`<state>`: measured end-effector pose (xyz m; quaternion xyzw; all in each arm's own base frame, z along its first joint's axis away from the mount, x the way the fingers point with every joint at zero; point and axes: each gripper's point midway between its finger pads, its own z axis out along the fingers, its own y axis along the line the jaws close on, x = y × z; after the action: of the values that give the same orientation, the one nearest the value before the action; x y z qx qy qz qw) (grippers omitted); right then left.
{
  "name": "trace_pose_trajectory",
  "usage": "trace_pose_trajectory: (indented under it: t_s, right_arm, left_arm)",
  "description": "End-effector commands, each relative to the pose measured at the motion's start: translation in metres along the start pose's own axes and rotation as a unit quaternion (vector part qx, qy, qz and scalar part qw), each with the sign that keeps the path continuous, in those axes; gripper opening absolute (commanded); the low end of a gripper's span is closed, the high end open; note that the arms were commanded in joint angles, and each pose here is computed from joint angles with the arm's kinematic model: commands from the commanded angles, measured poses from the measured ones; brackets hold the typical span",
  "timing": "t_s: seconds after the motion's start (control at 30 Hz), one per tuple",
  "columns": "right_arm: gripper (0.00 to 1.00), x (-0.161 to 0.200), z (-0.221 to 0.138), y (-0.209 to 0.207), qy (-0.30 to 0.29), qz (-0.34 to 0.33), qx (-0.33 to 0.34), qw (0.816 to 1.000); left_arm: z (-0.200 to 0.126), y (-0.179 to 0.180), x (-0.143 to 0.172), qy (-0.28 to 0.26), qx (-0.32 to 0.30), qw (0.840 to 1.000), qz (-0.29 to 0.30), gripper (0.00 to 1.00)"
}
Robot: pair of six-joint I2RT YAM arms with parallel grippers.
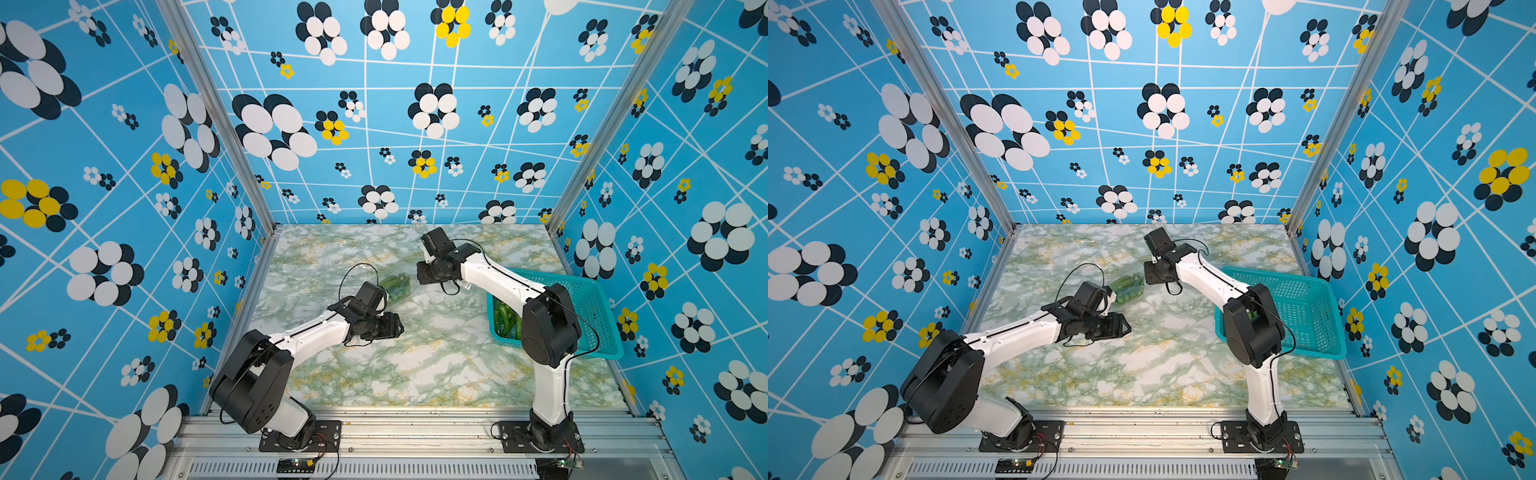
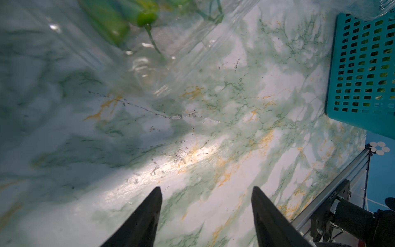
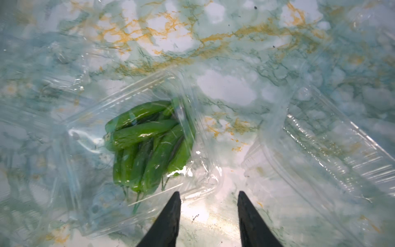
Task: Take small green peppers out of containers
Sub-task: Move the packing box to the center of the board.
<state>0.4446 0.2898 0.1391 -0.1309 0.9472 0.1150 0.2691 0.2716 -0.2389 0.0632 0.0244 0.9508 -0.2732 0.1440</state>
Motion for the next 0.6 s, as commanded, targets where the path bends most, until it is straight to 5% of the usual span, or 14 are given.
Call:
trace_pose_trajectory:
  t_s: [0.0, 0.27, 0.57]
  right_arm:
    - [0.47, -0.029, 0.009, 0.019, -0.01, -0.052, -0.033, 0.998]
    - [0.48, -0.062, 0.068, 0.036, -0.004, -0.088, -0.045, 0.995]
    - [0.49, -0.049, 0.102, 0.035, 0.011, -0.1, -0.049, 0.994]
  left_arm:
    - [0.011, 0.007, -0.013, -0.023, -0.016, 1.0, -0.006, 0.67]
    - [0.025, 0.022, -0.031, -0.048, -0.022, 0.998, -0.036, 0.66]
    - [0.018, 0.043, -0.046, -0.076, -0.031, 0.995, -0.064, 0.66]
